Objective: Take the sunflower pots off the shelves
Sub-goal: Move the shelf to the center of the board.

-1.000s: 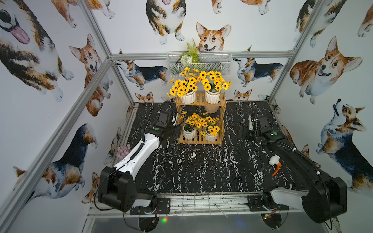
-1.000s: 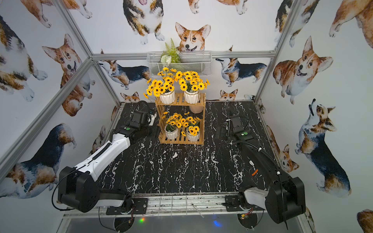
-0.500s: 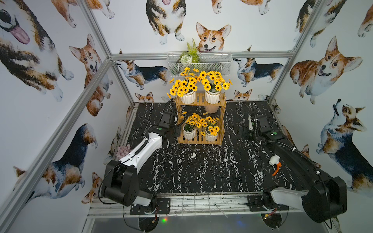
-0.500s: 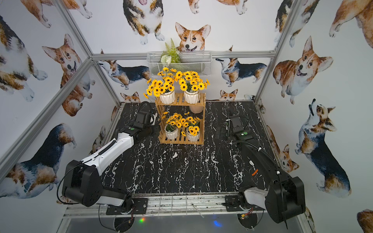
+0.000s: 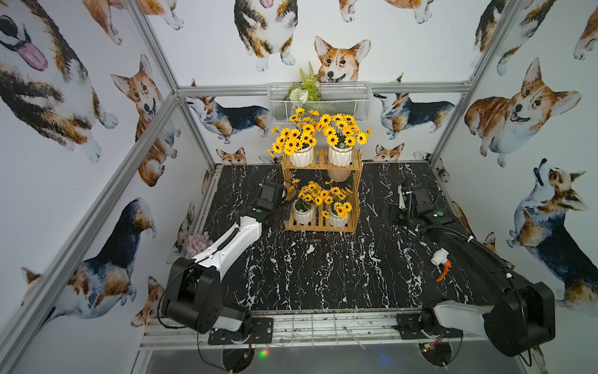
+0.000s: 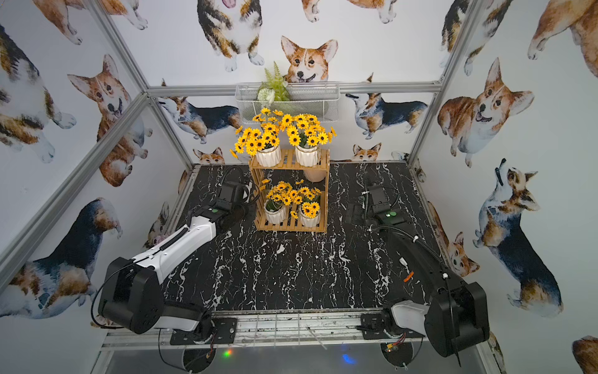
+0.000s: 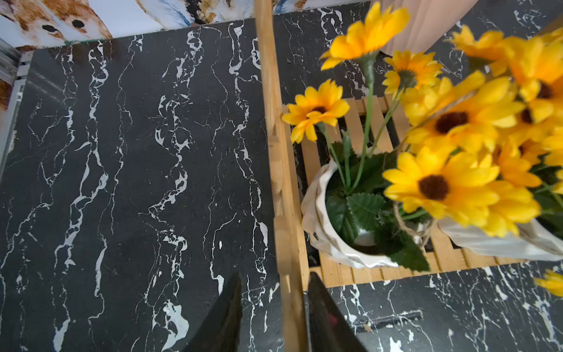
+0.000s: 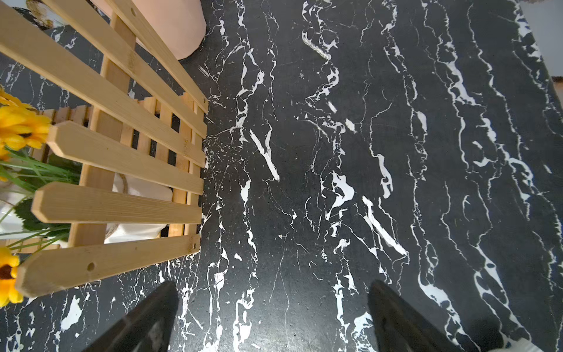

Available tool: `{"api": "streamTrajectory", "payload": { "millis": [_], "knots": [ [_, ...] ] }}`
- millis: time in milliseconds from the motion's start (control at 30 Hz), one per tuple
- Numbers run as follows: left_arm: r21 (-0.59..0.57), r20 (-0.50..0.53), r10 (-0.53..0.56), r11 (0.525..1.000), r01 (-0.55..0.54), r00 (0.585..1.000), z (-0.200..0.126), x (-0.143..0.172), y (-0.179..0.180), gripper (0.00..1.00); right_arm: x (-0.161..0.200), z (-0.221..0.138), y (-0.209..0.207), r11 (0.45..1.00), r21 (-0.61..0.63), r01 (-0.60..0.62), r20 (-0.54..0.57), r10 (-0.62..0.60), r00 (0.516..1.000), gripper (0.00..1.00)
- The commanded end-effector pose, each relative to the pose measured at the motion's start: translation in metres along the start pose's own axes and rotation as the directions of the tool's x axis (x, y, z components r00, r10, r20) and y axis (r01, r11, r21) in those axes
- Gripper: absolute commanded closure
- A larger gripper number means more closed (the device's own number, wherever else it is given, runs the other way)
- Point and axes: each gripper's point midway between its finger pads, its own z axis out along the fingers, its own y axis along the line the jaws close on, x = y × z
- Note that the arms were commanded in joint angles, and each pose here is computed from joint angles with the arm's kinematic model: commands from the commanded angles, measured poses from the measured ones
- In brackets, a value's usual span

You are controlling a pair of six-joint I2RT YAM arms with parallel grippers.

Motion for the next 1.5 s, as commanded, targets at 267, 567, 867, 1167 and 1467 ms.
{"api": "streamTrajectory", "payload": {
  "millis": [267, 567, 867, 1167, 1467],
  "knots": [
    [-0.056, 0.063, -0.019, 0.998, 0.023, 0.998, -0.007, -0.007, 0.003, 0.76, -0.004, 0.001, 0.003, 1.000, -0.011, -0.001, 0.019, 0.001, 1.000, 0.00],
    [-0.058, 0.058, -0.017, 0.998, 0.020, 0.998, -0.009, -0.004, 0.003, 0.81, -0.003, 0.000, 0.003, 1.000, -0.015, -0.001, 0.021, 0.002, 1.000, 0.00],
    [-0.061, 0.058, -0.017, 0.998, 0.021, 0.998, -0.011, -0.003, 0.003, 0.95, -0.003, 0.000, 0.002, 1.000, -0.013, -0.001, 0.022, 0.002, 1.000, 0.00],
    [-0.067, 0.064, -0.020, 0.997, 0.024, 0.998, -0.017, -0.001, 0.005, 1.00, -0.001, 0.000, 0.002, 1.000, -0.014, -0.003, 0.019, 0.003, 1.000, 0.00],
    [-0.071, 0.116, -0.062, 0.995, 0.071, 0.991, -0.028, -0.001, 0.003, 1.00, -0.001, -0.001, 0.002, 1.000, -0.014, -0.003, 0.022, 0.003, 1.000, 0.00]
  ]
}}
